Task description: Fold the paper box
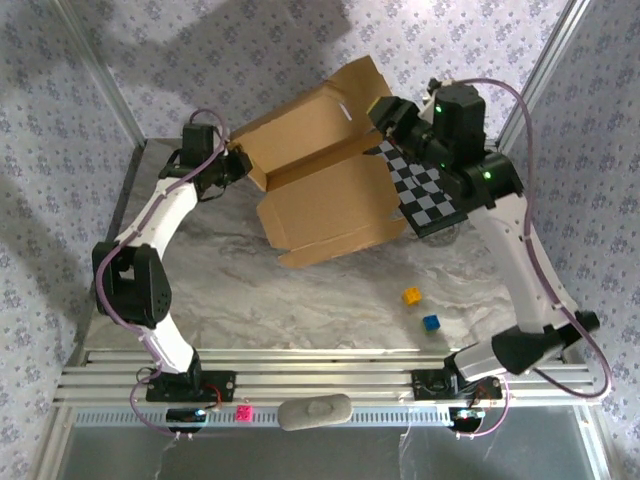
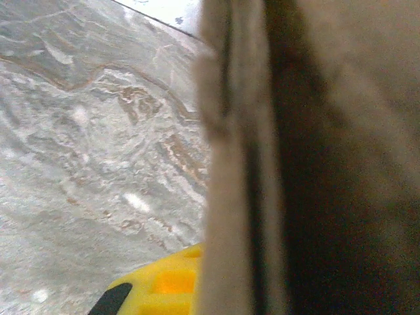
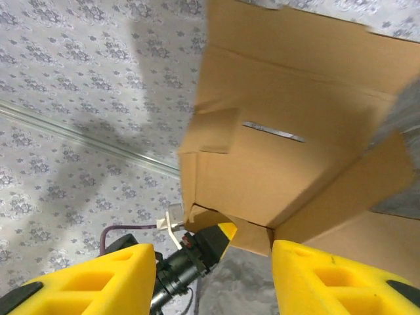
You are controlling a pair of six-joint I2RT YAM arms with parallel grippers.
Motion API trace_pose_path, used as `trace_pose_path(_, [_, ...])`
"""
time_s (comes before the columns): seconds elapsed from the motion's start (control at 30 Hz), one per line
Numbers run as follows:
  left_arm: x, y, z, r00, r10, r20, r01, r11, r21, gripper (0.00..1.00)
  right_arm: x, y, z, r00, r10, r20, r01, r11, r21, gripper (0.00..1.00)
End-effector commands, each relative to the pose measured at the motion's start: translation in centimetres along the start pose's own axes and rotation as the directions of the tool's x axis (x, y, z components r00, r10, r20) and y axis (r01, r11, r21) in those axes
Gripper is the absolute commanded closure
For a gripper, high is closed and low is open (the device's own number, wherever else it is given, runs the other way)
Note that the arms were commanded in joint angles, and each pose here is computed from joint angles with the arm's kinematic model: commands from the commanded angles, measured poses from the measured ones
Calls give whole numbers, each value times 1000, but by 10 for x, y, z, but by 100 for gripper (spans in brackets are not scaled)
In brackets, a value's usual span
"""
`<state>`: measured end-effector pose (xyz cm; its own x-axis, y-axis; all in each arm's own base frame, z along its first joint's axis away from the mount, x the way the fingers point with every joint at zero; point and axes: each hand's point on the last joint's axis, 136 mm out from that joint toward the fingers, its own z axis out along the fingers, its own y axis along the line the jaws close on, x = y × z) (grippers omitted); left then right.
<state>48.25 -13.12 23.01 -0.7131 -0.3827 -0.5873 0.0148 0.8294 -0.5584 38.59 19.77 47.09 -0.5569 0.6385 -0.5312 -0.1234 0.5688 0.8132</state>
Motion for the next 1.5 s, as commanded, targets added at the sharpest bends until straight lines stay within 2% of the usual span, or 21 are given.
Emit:
trace_pose_path(0.0, [-24, -11, -29, 993, 87, 80, -80, 993, -85, 100, -14, 15, 12, 1000, 6, 20, -6, 1000, 11, 50])
trace_pose_path(0.13, [-19, -15, -33, 989, 131, 72, -121, 984, -128, 100, -17, 1, 42, 998, -4, -59, 9, 997, 77, 50])
trace_pose_path(0.23, [-15, -19, -34, 985, 159, 65, -148, 979, -141, 100, -17, -6, 65, 992, 21, -126, -13, 998, 64, 50])
trace_pose_path(0.57, [-13, -21, -34, 977, 207, 43, -197, 967, -164, 100, 15, -26, 99, 959, 68, -276, -44, 995, 93, 54])
trace_pose_path(0.87, [-16, -23, -30, 969, 244, 43, -233, 956, -177, 100, 21, -40, 104, 954, 83, -288, -50, 992, 120, 56])
trace_pose_path(1.1, [-19, -26, -27, 966, 256, 38, -246, 953, -177, 100, 23, -39, 116, 946, 116, -303, -88, 991, 105, 61])
trace_pose_path(1.27, [-20, -29, -25, 966, 257, 32, -248, 953, -172, 100, 27, -39, 120, 941, 135, -311, -106, 989, 107, 62])
trace_pose_path(1.43, [-21, -31, -25, 964, 262, 32, -254, 953, -168, 100, 19, -36, 125, 943, 162, -289, -143, 986, 88, 71])
trace_pose_path(1.47, [-21, -31, -25, 964, 262, 30, -254, 953, -167, 100, 20, -36, 126, 941, 172, -292, -153, 984, 86, 77])
